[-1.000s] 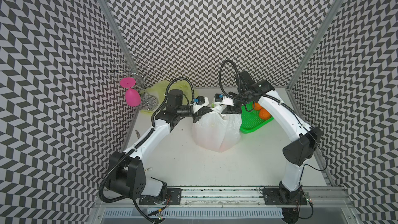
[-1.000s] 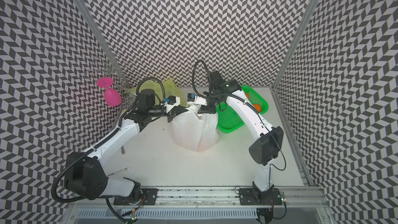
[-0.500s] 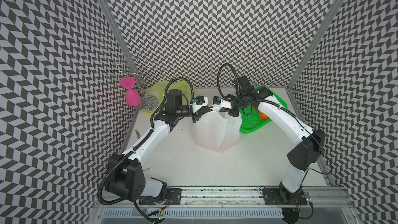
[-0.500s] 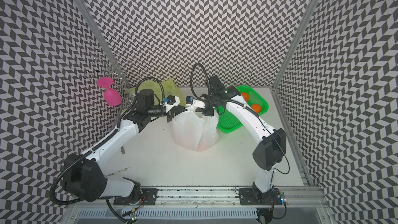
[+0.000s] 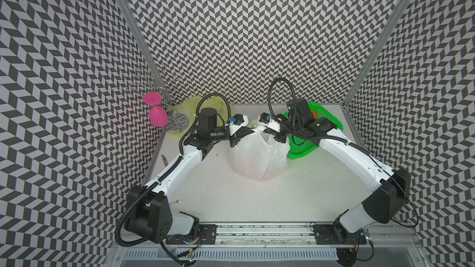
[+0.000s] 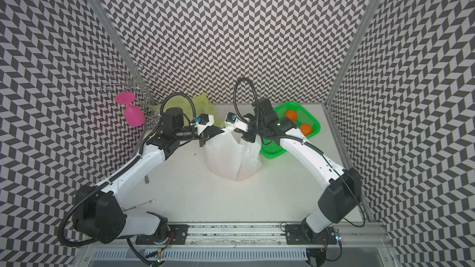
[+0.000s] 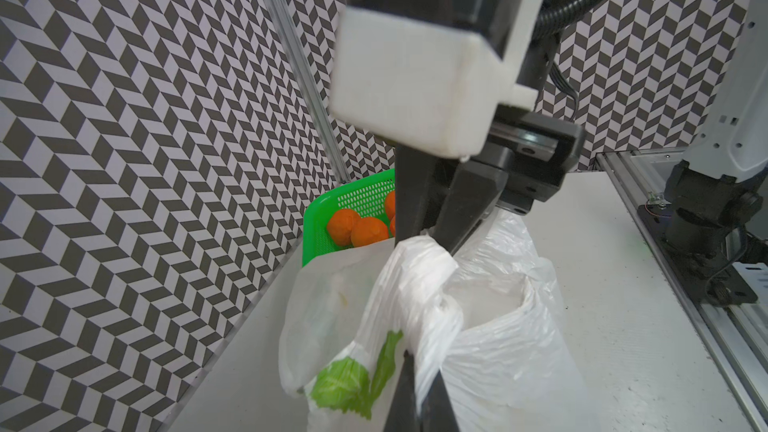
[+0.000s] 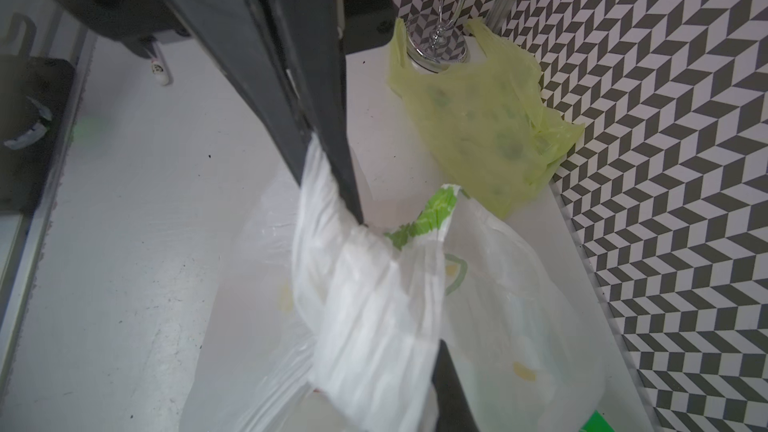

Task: Place the oranges into plastic bags & tie knots
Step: Tie the plastic bag at the center of the board.

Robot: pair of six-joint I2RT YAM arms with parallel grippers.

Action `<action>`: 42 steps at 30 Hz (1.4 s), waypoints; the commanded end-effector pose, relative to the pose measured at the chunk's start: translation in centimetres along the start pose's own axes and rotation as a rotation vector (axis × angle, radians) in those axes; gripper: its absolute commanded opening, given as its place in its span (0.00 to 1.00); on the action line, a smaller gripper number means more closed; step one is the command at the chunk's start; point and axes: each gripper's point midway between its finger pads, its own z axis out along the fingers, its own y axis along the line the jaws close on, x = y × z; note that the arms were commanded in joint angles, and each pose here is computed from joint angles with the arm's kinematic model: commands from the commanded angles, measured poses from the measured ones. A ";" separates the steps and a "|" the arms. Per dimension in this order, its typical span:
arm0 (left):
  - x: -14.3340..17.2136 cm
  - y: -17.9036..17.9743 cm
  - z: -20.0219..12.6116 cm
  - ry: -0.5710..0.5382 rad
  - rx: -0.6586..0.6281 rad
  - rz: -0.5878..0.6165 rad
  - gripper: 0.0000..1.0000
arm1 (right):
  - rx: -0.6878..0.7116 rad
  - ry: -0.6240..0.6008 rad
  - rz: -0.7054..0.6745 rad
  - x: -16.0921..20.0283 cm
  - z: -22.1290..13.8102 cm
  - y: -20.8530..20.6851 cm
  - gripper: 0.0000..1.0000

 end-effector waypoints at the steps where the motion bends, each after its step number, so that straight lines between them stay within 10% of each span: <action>1: -0.2 -0.4 -0.3 -0.013 0.002 -0.007 0.00 | 0.097 -0.146 0.040 -3.7 -1.6 -1.6 0.12; 32: -0.5 0.9 0.5 -0.052 -0.012 -0.254 0.01 | 0.271 -0.263 0.284 -4.8 0.2 -3.8 0.01; 42: -1.1 0.8 -1.0 -0.041 -0.020 -0.236 0.39 | 0.221 -0.273 0.249 -3.5 0.9 -2.9 0.00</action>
